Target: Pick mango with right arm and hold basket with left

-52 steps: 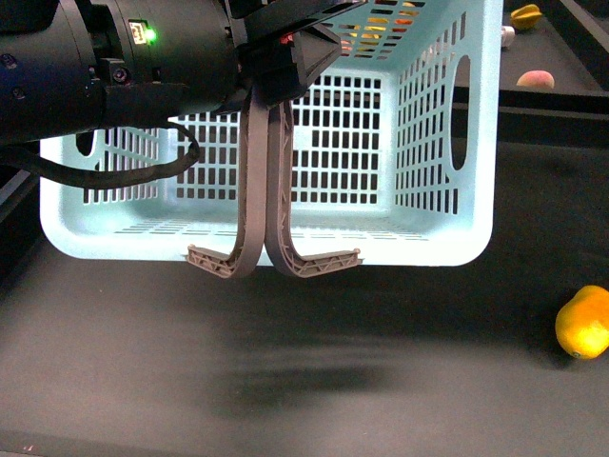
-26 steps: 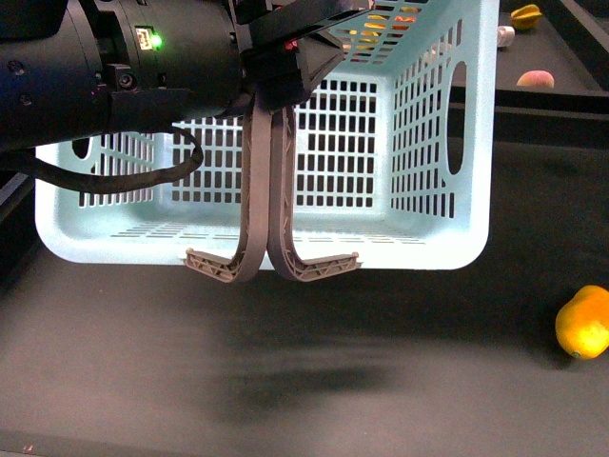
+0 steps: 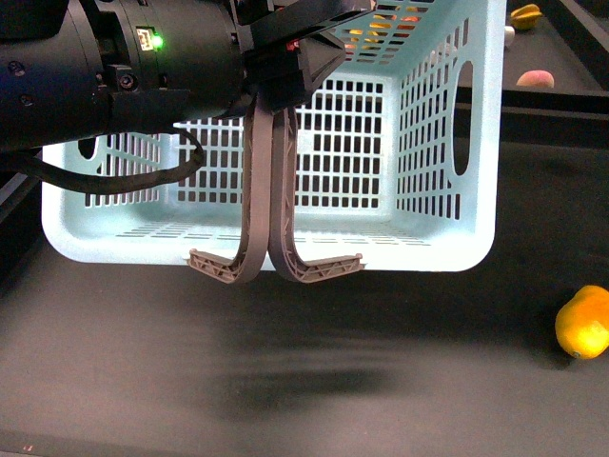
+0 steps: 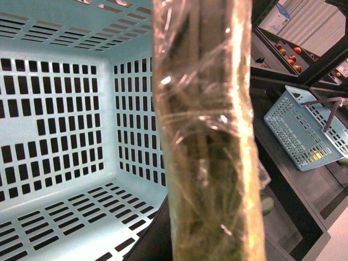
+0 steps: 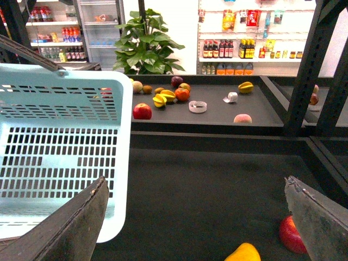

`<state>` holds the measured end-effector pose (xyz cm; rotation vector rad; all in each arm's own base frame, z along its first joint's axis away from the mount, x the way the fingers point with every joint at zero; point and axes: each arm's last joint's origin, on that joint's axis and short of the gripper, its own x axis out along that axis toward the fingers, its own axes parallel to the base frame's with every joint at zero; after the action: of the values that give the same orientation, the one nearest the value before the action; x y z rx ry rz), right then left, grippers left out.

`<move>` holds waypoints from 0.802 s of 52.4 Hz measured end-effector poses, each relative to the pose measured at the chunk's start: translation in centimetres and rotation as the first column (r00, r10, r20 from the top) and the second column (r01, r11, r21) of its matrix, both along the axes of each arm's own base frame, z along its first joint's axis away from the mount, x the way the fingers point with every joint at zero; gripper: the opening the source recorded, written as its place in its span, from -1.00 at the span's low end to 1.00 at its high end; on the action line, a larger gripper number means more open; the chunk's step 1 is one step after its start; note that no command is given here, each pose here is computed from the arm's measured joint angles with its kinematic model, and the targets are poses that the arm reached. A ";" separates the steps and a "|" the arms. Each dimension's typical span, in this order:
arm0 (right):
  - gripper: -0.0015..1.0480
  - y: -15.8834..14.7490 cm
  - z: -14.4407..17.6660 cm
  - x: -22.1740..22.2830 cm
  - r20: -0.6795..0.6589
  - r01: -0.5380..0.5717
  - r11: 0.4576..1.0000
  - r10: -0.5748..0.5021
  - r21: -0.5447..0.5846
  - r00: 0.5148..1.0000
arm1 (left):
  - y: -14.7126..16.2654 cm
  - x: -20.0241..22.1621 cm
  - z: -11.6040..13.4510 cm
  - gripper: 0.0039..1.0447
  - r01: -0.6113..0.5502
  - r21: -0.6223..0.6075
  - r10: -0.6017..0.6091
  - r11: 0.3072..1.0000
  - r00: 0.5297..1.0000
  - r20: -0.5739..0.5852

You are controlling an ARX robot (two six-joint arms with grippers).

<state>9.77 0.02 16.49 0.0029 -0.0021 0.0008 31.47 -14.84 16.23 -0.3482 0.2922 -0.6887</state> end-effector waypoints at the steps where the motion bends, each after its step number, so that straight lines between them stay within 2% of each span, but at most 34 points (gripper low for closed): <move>1: 0.85 0.0 0.0 0.0 -0.002 0.003 1.000 -0.003 0.001 1.000 | 0.0 0.0 0.0 -0.85 0.000 0.000 0.000 1.000 1.000 0.000; 7: 0.85 -0.7 -0.2 1.3 -0.138 0.122 0.992 -0.116 0.041 0.984 | 0.0 0.0 0.0 -0.85 -0.003 0.001 0.003 1.000 1.000 -0.001; 21: 0.85 -3.1 -0.3 7.1 -0.265 0.194 0.980 -0.175 0.047 0.948 | 0.0 0.0 0.0 -0.85 -0.001 0.003 0.001 1.000 1.000 0.000; 32: 0.85 -5.6 -5.2 12.9 -0.442 0.265 0.964 -0.224 0.030 0.868 | 0.0 0.0 0.0 -0.85 -0.002 0.004 0.002 1.000 1.000 0.001; 42: 0.85 -6.5 -9.8 15.8 -0.517 0.333 0.942 -0.265 0.042 0.814 | 0.0 0.0 0.0 -0.85 -0.002 0.004 0.002 1.000 1.000 0.000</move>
<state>25.52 -6.45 6.71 0.1356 0.5283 -0.3201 31.45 -14.82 16.18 -0.3447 0.2928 -0.6864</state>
